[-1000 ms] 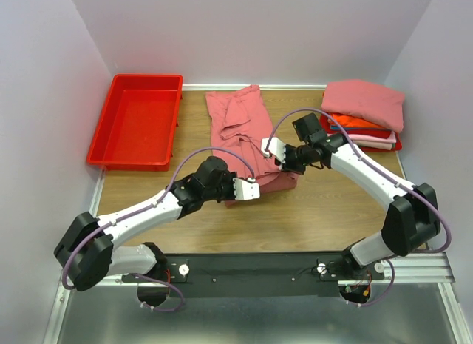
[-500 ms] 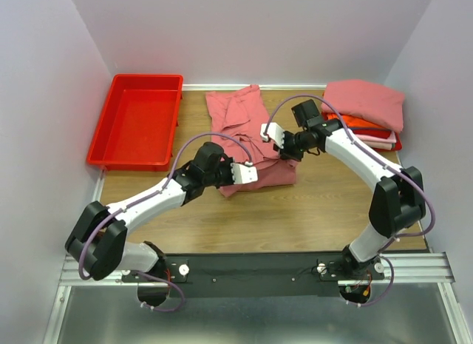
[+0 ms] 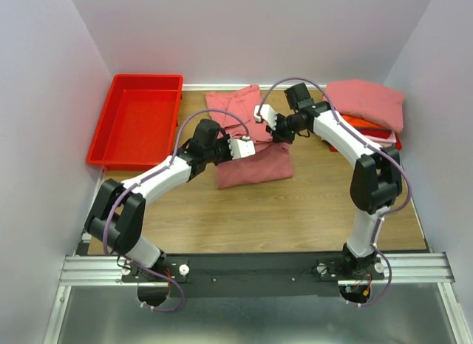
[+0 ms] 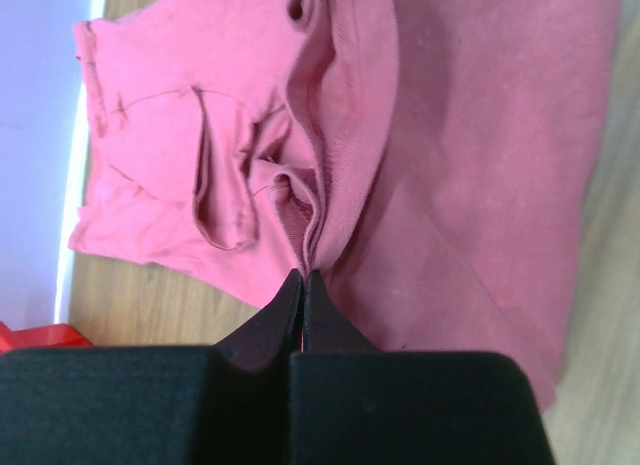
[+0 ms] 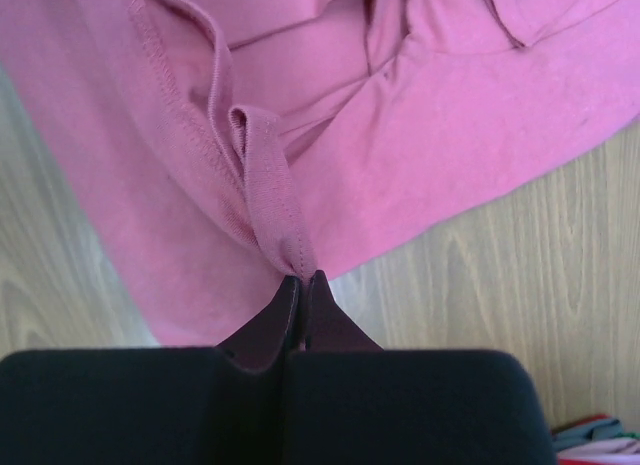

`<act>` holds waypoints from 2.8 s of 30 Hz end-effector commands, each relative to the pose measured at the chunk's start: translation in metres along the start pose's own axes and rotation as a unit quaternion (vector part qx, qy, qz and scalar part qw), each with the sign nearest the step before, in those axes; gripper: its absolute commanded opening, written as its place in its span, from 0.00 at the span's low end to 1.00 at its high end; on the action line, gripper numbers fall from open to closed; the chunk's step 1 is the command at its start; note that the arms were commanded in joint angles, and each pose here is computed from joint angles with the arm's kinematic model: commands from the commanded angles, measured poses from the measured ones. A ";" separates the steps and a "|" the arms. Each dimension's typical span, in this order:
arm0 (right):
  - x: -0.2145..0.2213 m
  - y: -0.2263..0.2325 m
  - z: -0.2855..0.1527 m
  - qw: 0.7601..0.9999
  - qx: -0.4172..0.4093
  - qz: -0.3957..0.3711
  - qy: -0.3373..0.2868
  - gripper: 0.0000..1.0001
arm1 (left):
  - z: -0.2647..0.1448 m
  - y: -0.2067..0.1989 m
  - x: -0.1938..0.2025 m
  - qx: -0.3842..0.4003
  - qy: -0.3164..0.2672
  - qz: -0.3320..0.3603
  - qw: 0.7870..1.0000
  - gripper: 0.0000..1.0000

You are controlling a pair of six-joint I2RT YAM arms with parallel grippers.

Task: Fold and stack the t-shirts
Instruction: Fold the tshirt

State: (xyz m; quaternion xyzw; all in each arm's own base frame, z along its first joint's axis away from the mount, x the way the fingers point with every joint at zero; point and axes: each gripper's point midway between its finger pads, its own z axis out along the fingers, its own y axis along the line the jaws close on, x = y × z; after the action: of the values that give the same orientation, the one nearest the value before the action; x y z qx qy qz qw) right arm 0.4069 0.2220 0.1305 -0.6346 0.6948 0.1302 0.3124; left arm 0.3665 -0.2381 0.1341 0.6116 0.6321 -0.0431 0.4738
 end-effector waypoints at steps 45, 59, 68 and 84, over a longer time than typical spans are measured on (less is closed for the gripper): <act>0.019 -0.122 0.084 0.993 0.081 0.088 0.012 0.00 | 0.081 0.096 0.072 -0.066 0.088 -0.039 0.993 0.00; 0.022 -0.130 0.093 0.990 0.095 0.100 0.012 0.12 | 0.090 0.102 0.084 -0.080 0.097 -0.063 0.990 0.00; 0.011 -0.177 0.055 0.959 0.214 0.185 -0.003 0.75 | 0.029 0.180 0.062 -0.283 0.103 -0.108 0.947 0.73; -0.005 0.018 -0.035 0.988 -0.008 0.088 -0.128 0.91 | -0.139 0.135 -0.023 -0.341 -0.075 -0.200 0.915 0.76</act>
State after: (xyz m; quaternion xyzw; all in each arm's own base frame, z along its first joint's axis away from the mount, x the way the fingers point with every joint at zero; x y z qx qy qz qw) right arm 0.4230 0.1946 0.1660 -0.4843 0.7616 0.1904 0.3862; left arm 0.4208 -0.1261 0.3034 0.2584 0.6862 0.0852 0.6746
